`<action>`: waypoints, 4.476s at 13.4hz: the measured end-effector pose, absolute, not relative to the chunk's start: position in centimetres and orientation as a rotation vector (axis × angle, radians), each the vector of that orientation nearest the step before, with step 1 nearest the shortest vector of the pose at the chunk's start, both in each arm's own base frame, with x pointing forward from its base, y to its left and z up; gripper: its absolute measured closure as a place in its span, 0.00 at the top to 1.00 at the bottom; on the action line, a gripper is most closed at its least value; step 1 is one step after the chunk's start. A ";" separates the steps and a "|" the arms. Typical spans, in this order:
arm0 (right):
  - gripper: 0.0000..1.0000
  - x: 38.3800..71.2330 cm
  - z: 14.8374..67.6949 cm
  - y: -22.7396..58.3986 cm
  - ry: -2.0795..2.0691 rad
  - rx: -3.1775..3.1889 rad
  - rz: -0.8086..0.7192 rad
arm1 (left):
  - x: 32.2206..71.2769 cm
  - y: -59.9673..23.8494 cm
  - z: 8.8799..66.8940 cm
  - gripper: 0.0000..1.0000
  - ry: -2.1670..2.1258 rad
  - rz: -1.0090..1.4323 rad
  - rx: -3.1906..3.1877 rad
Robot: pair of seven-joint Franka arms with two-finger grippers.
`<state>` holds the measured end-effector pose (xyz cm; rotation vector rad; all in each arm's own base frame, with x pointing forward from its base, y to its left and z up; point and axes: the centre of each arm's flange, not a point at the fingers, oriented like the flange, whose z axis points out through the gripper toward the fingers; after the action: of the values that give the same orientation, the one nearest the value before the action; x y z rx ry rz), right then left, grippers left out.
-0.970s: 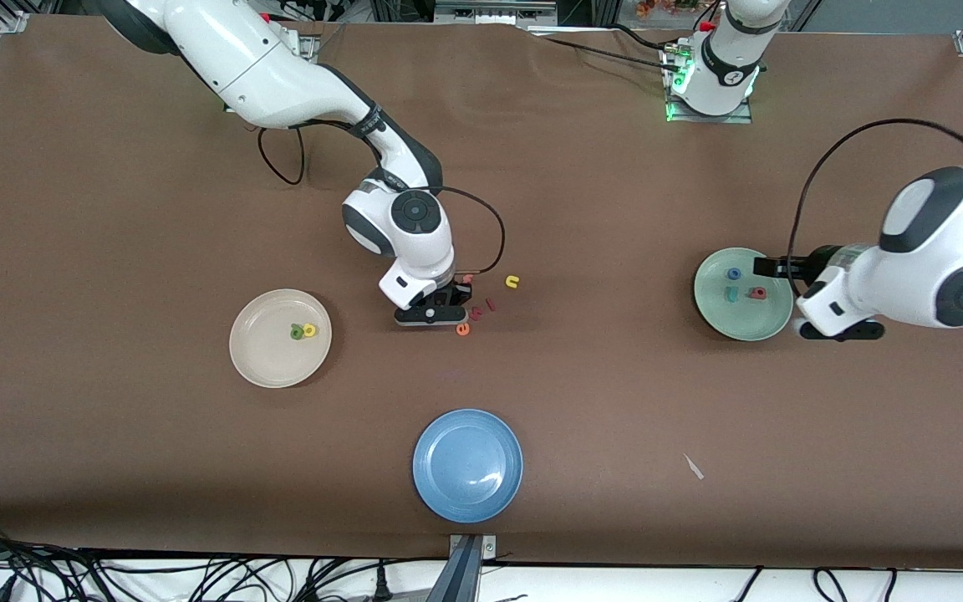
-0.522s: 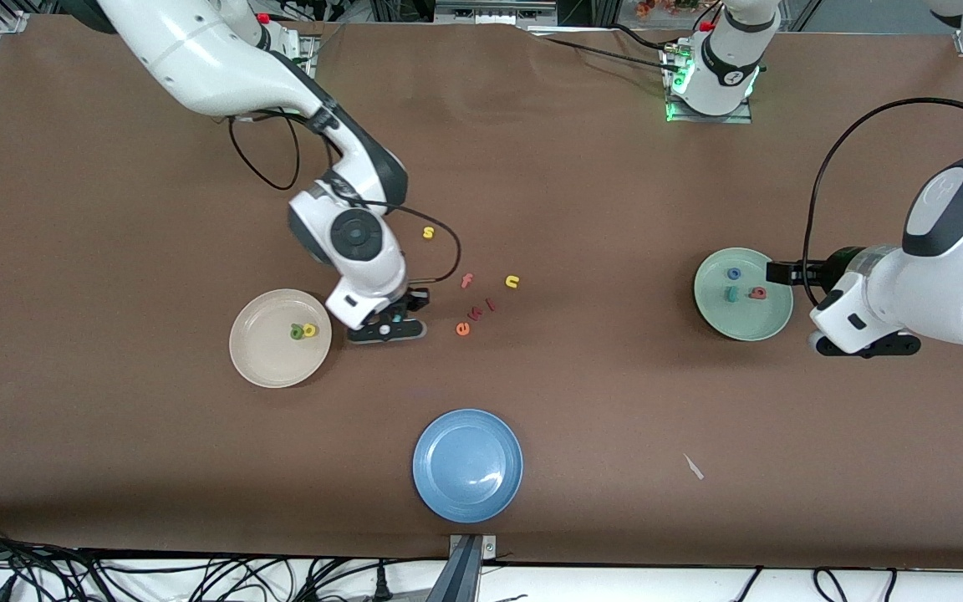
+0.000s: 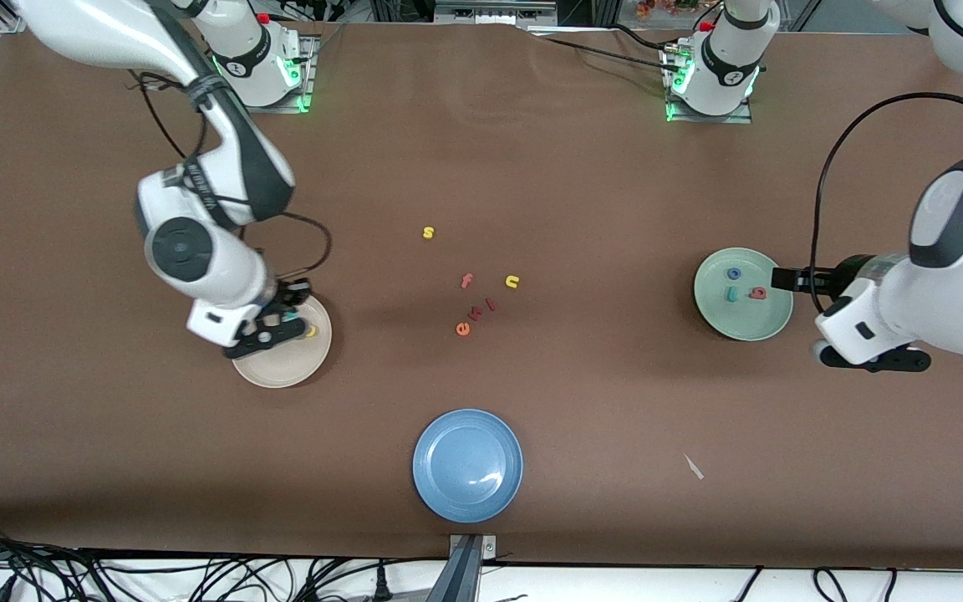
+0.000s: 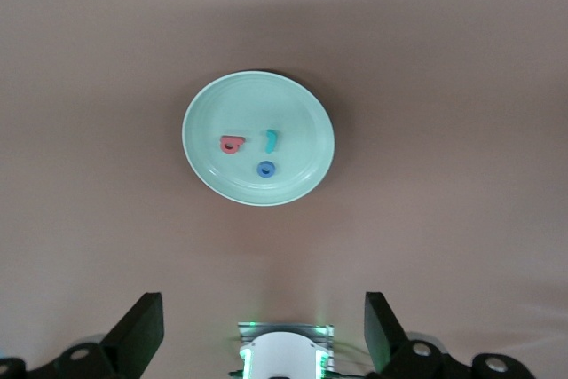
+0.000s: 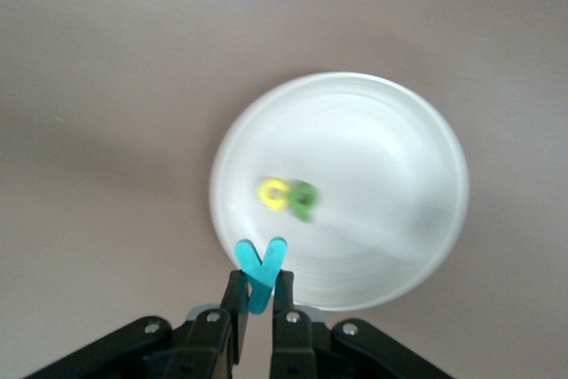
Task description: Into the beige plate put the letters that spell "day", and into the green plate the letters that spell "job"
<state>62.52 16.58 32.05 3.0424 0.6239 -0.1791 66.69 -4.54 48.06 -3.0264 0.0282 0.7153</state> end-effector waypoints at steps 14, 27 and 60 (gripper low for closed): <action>1.00 64.4 37.5 9.6 0.443 3.133 -0.087 | 61.9 -4.0 50.7 1.00 -0.080 0.059 -3.142; 1.00 60.3 55.7 -4.5 -0.324 3.250 -0.052 | 61.5 -1.9 50.9 1.00 0.081 0.092 -3.142; 1.00 57.4 56.5 3.8 0.048 3.133 -0.177 | 61.5 -1.9 50.8 1.00 0.084 0.093 -3.142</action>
<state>57.36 3.81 56.53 3.1333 0.0484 -0.1765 61.52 -1.91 50.83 -3.1419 0.0835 0.0933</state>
